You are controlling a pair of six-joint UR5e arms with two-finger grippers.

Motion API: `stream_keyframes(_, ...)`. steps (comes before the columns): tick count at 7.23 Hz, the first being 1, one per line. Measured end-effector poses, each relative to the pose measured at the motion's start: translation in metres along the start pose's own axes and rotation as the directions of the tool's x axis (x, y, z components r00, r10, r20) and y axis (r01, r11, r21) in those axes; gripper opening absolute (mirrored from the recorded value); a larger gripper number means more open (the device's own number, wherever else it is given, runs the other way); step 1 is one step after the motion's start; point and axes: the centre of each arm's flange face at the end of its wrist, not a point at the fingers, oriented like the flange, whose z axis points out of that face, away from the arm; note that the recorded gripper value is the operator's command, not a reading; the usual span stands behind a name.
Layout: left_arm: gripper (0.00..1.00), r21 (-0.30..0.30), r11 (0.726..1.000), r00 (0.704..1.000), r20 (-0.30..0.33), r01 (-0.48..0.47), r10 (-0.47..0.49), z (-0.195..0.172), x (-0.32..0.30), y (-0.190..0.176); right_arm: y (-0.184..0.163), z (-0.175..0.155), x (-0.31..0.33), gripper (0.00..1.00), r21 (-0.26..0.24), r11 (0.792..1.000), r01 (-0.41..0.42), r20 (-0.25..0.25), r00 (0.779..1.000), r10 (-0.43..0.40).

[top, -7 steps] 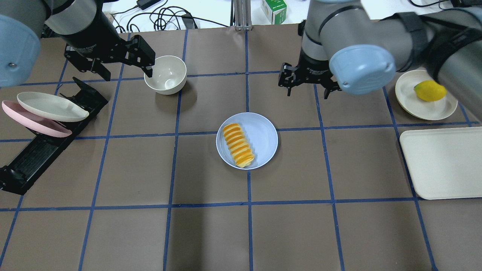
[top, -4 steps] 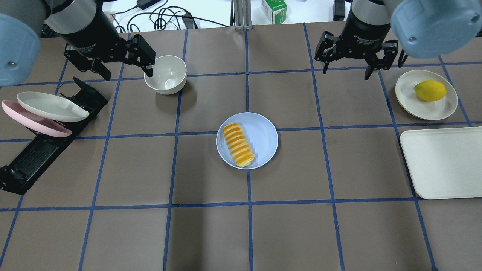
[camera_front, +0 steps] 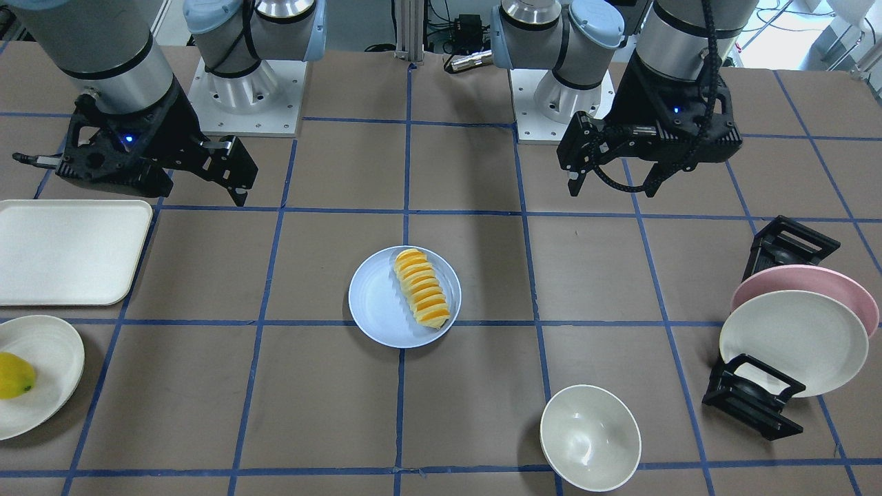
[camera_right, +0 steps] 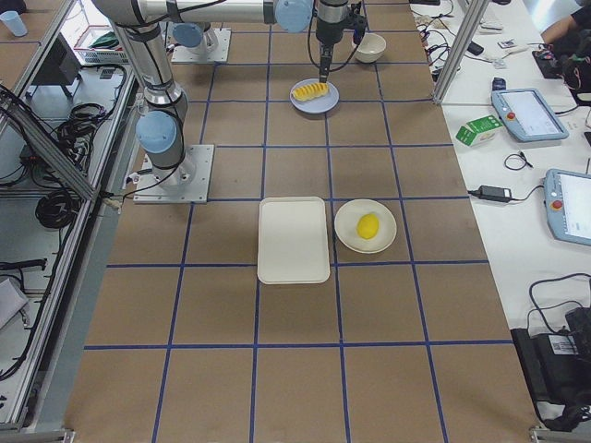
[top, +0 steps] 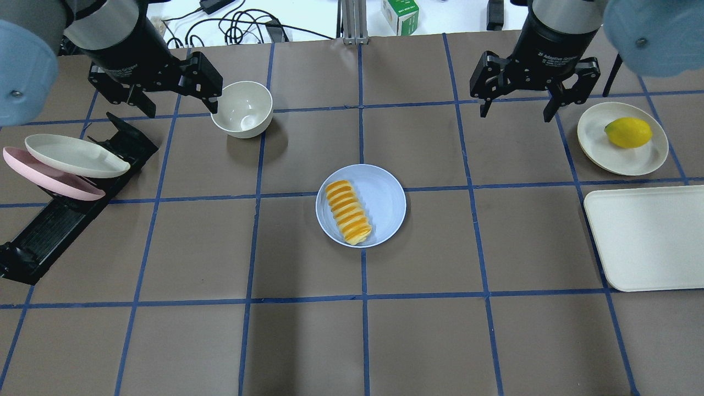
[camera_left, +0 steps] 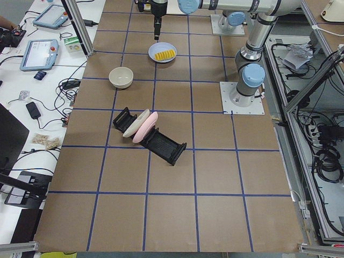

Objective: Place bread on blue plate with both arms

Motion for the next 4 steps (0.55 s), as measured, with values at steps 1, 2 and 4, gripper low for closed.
stream_keyframes(1,1.00,0.000,1.000,1.000,0.004,0.000,0.000,-0.0010,-0.0004,0.0009,0.0012,-0.0013,0.0001,1.00,0.002,1.000,0.011,0.000,1.000,-0.011)
stream_keyframes(2,1.00,-0.003,1.000,1.000,0.005,-0.001,0.001,-0.0007,-0.0002,0.0015,0.0020,-0.0021,-0.0004,1.00,0.005,1.000,0.016,0.000,1.000,-0.016)
stream_keyframes(4,1.00,-0.006,1.000,1.000,0.005,-0.002,0.002,0.0007,0.0004,0.0017,0.0027,-0.0020,-0.0009,1.00,0.005,1.000,0.019,-0.001,1.000,-0.019)
